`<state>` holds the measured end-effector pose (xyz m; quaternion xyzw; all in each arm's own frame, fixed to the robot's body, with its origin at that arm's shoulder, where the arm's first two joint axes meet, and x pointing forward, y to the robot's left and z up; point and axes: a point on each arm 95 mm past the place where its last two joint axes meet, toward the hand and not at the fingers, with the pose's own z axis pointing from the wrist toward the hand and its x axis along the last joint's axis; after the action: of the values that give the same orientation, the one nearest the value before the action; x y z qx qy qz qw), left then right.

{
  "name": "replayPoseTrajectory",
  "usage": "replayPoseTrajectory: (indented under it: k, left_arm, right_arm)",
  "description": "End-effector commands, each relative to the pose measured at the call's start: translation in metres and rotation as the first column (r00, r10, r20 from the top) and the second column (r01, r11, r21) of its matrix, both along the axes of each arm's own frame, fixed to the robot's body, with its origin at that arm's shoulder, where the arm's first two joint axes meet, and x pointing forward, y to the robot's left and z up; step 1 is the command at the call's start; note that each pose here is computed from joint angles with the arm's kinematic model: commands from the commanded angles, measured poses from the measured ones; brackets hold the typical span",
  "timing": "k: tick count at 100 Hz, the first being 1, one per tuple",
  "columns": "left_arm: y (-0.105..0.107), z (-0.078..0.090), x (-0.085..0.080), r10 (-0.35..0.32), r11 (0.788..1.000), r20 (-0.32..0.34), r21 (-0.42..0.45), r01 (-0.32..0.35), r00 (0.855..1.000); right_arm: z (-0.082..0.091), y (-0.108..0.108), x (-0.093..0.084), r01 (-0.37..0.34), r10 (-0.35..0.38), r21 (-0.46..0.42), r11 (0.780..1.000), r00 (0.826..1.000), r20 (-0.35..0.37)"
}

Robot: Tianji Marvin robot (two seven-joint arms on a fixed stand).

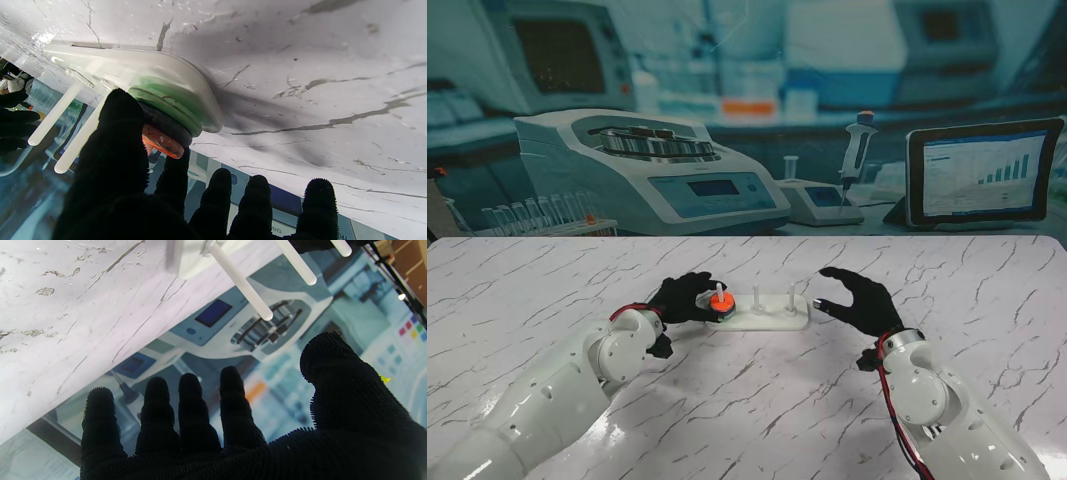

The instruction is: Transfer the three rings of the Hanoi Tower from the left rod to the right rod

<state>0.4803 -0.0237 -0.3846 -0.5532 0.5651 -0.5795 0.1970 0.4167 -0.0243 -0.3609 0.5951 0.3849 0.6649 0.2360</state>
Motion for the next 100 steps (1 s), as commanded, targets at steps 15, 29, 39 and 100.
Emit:
replayPoseTrajectory:
  k: [15, 29, 39, 100]
  left_arm:
    - [-0.008, 0.000, 0.000, -0.010, 1.000, -0.001, -0.019, 0.010, 1.000]
    - [-0.009, -0.001, 0.000, 0.010, 1.000, 0.015, -0.027, -0.009, 1.000]
    - [-0.009, 0.000, 0.001, 0.020, 0.999, 0.021, -0.037, -0.019, 1.000]
    - [-0.003, 0.031, 0.001, 0.066, 0.985, -0.006, -0.159, -0.066, 0.998]
  right_arm:
    - [-0.003, 0.004, -0.003, -0.003, 0.003, 0.011, 1.000, 1.000, -0.004]
    - [-0.003, 0.004, -0.003, -0.003, 0.003, 0.012, 1.000, 1.000, -0.004]
    - [-0.003, 0.004, -0.003, -0.005, 0.005, 0.011, 1.000, 1.000, -0.007]
    - [-0.004, 0.004, -0.002, -0.007, 0.007, 0.014, 1.000, 1.000, -0.010]
